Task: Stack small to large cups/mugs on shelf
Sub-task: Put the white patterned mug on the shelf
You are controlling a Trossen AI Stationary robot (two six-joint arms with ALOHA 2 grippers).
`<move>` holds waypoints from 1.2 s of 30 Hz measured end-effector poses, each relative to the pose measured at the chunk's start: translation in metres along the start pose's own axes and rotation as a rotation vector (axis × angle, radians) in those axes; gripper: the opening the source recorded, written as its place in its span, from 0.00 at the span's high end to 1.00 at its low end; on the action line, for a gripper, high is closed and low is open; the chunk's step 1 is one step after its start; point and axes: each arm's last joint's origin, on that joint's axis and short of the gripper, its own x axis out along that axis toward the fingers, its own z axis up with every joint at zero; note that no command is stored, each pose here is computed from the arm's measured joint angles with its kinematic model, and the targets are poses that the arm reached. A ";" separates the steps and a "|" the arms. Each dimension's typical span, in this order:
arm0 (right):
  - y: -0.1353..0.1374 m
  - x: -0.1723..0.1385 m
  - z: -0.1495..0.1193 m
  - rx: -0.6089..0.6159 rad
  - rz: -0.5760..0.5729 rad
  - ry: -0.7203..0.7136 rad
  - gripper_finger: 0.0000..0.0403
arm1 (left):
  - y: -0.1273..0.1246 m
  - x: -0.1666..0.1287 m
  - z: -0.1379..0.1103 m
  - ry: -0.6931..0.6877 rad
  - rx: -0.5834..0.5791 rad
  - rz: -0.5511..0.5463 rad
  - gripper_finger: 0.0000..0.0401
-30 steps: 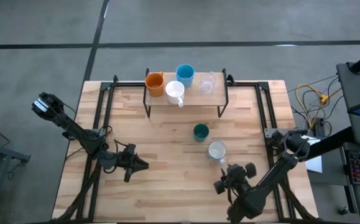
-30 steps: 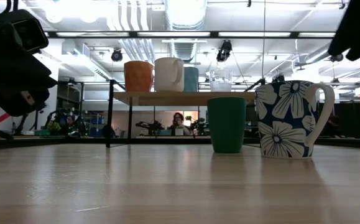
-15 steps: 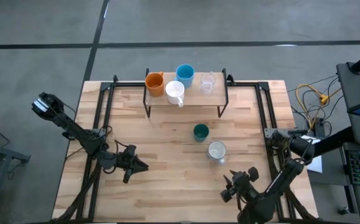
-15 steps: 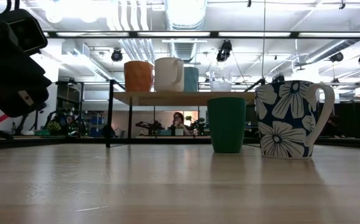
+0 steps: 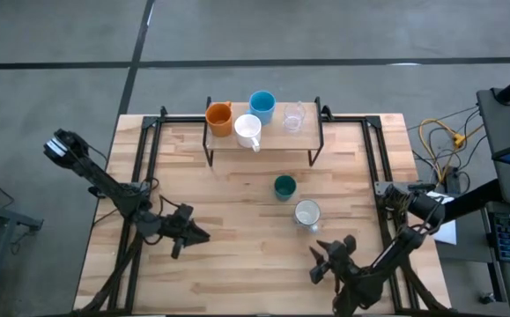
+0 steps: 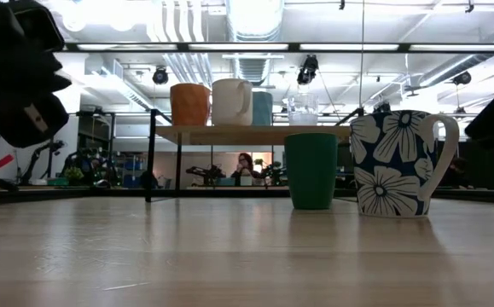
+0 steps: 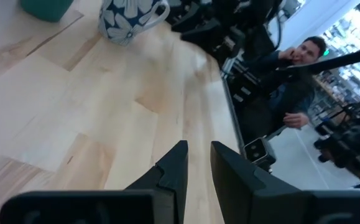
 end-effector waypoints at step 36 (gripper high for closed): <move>-0.006 0.010 0.009 -0.145 -0.104 0.018 0.55 | -0.007 -0.007 0.010 -0.029 -0.033 -0.070 0.86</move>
